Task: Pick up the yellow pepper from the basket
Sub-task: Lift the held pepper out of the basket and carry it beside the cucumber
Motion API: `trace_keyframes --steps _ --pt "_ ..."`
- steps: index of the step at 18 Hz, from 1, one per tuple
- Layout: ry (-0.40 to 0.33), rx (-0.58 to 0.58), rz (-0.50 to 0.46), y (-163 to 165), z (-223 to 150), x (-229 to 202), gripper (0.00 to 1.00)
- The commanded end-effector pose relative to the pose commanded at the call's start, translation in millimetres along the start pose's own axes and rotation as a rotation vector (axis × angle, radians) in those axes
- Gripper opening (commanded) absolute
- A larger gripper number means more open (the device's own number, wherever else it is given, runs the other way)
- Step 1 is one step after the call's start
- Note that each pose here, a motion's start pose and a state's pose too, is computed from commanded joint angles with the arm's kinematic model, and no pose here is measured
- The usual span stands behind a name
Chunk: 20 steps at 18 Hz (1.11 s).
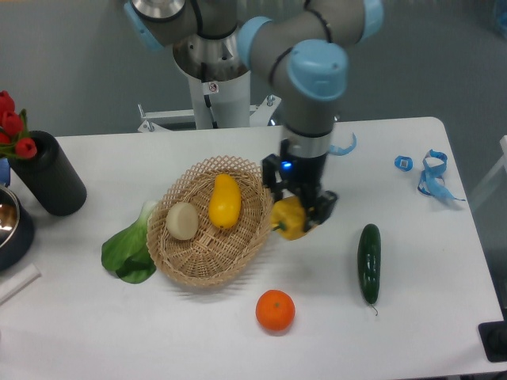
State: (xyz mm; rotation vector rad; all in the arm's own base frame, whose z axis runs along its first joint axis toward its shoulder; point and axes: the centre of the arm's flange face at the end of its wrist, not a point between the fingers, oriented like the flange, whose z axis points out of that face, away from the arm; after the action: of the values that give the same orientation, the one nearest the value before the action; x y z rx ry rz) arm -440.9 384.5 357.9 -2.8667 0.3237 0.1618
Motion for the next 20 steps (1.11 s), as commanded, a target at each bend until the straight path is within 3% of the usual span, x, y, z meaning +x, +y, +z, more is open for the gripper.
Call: trace_keyframes --steps 5,9,20 --pt "0.029 -0.021 -0.033 17.7 19.9 -8.7 0.28" --pt "0.012 -0.105 -0.033 25.4 24.9 -14.2 0.28" --pt "-0.015 -0.196 -0.018 43.6 24.7 -43.3 0.28"
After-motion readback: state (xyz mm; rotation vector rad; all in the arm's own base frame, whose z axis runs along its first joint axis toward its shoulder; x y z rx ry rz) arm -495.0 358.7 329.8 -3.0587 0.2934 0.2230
